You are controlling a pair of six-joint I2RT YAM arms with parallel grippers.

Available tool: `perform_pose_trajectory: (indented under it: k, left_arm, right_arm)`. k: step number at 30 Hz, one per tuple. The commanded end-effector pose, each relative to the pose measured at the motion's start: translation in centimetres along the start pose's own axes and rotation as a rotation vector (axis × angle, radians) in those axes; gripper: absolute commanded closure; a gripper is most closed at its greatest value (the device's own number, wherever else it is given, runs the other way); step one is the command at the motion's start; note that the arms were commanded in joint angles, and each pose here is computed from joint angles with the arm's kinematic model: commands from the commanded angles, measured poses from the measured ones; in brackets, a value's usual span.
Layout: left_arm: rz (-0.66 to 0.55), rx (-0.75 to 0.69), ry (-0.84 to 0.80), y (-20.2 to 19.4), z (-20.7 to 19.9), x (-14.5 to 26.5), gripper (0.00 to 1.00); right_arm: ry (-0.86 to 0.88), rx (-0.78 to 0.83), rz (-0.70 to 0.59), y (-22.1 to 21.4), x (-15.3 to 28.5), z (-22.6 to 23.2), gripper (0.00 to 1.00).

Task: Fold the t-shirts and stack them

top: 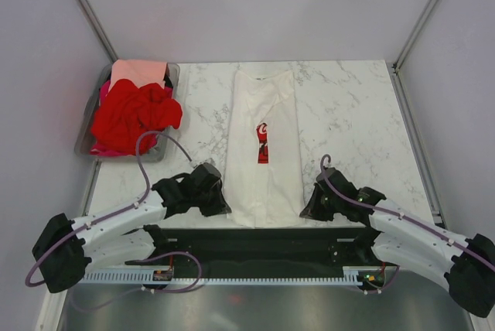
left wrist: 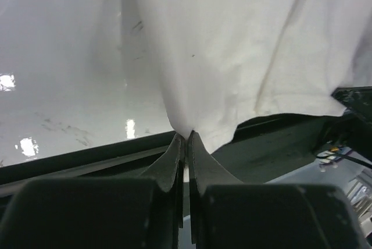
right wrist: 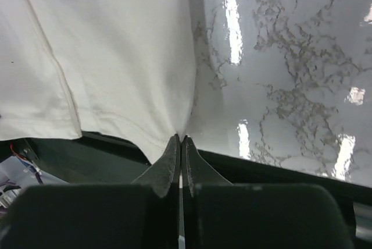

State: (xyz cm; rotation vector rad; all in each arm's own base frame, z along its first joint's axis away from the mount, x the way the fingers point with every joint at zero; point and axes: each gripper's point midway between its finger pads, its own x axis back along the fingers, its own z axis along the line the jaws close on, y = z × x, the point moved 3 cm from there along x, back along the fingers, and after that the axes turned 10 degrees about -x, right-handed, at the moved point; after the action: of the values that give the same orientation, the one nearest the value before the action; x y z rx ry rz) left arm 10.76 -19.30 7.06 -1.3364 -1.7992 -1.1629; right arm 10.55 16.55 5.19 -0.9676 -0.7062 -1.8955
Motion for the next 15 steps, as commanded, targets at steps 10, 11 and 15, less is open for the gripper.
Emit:
perform_pose_trajectory:
  k: [10,11,15]
  left_arm:
    - [-0.293,-0.058,0.091,14.0,-6.9,8.1,0.98]
    - [-0.286,-0.073,0.092,14.8,-6.9,7.9,0.98]
    - [-0.291,-0.079,0.082,19.1,-7.3,7.5,0.98]
  right_arm:
    - [-0.04,0.137,-0.277,11.2,5.9,12.2,1.0]
    - [-0.076,0.139,-0.279,12.8,5.2,12.1,1.0]
    - [-0.071,0.147,-0.281,17.1,4.5,14.6,1.0]
